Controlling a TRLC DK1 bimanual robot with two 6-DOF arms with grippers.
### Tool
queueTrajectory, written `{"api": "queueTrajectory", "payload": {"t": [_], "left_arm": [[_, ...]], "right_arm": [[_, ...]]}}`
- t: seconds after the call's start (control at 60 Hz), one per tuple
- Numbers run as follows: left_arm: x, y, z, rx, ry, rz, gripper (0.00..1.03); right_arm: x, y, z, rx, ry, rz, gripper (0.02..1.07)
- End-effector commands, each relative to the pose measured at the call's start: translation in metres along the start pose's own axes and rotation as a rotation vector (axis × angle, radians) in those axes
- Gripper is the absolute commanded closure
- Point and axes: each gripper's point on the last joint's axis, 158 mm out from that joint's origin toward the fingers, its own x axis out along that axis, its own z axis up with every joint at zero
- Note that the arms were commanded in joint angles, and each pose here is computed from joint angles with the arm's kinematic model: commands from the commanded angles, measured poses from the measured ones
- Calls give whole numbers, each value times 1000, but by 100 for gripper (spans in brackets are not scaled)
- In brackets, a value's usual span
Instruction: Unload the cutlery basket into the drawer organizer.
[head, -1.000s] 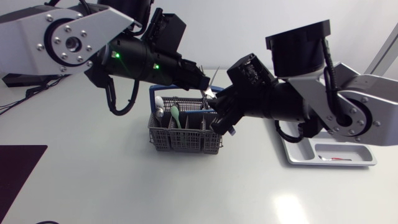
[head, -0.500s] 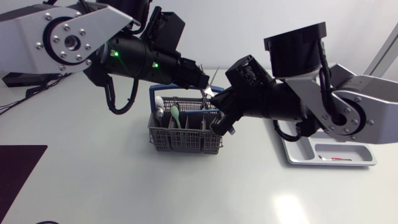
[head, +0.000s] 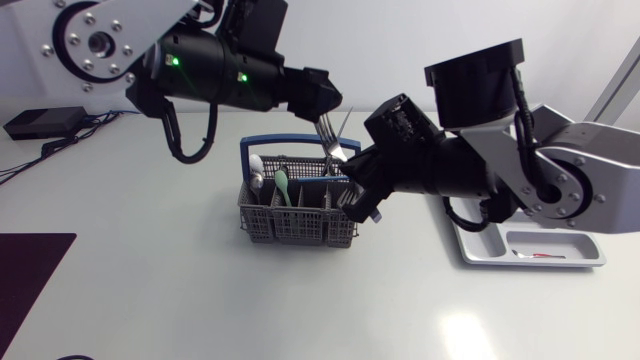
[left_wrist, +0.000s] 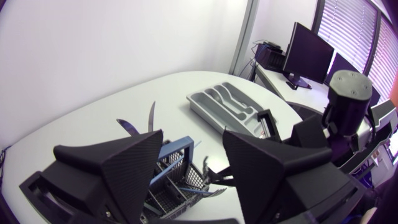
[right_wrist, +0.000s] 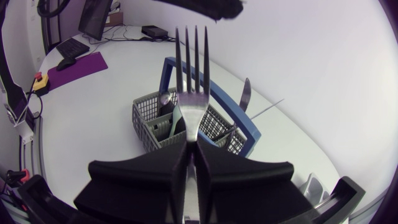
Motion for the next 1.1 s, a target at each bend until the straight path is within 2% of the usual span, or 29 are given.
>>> {"api": "queueTrajectory", "payload": {"t": [0.0,0.133,0.233,0.433,0.733,1.083], "left_arm": [[-11,6,30,-17,-73,7,19],[-14,20,36,-11,-87,33,19],[-11,27,33,19,-77,59,19],[12,30,-6,150,21,97,19],[30,7,-53,341,123,73,19],[38,7,-82,457,190,46,19]], "right_arm": [[-12,-7,-6,11,0,-18,101],[-30,-26,-14,35,3,-57,101],[-47,-55,-25,80,17,-106,101],[-73,-137,-67,183,94,-237,101],[-81,-239,-143,330,222,-358,101],[-78,-342,-208,454,301,-451,101]]}}
